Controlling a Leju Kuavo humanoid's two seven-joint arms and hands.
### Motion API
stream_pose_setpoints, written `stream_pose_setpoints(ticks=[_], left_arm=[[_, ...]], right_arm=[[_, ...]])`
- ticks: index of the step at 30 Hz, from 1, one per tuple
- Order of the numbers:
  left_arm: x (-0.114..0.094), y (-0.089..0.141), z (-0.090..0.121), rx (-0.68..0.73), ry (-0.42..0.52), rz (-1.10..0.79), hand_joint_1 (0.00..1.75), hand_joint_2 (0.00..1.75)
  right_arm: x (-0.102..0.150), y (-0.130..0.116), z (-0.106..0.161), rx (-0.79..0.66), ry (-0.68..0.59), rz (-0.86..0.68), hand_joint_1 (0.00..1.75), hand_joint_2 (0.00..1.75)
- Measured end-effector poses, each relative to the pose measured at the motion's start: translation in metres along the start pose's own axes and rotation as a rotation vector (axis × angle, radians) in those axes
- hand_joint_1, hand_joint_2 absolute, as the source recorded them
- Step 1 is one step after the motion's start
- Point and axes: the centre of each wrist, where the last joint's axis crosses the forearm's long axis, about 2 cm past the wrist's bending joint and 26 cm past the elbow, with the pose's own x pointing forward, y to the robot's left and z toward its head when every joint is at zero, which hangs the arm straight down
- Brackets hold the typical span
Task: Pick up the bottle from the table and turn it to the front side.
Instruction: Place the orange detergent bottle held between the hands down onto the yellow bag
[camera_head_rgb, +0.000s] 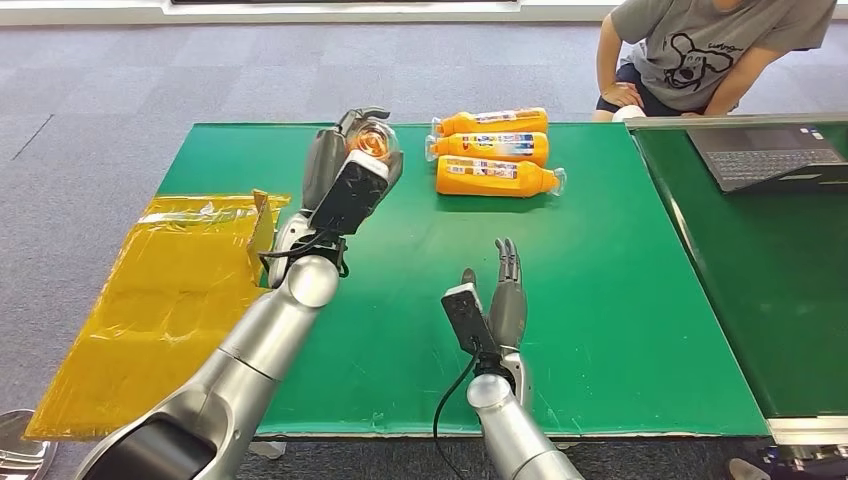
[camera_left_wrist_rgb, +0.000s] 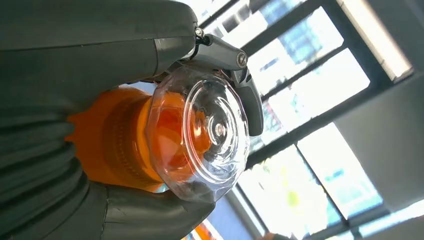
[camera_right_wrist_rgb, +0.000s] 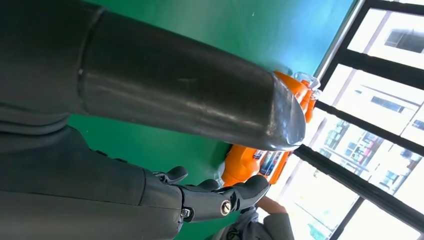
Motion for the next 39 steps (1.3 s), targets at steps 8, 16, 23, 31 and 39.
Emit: stream_pose_setpoints(ticks=[8,16,23,31,39], left_arm=[[0.010,0.017,0.007,0.227,-0.178,-0.592,1.75,1.75],[0.022,0.015,0.021,0.252,-0.306,-0.882,1.75,1.75],[0.024,0.020,0.014,0.370,-0.113,-0.935,1.75,1.75],[-0.020,-0.001,0.026,0.176,-0.060,-1.187,1.75,1.75],[-0.039,0.002,0.032,0.103,-0.072,-1.281,1.75,1.75]], right_arm=[[-0.002,0.001,0.002,-0.005,0.010,-0.011,0.00,0.00],[-0.002,0.002,0.005,0.001,0.020,-0.014,0.00,0.00],[-0.003,0.003,0.006,0.006,0.024,-0.011,0.00,0.00],[-0.003,0.003,0.007,0.000,0.032,-0.018,0.00,0.00],[-0.003,0.003,0.007,-0.001,0.033,-0.019,0.00,0.00]])
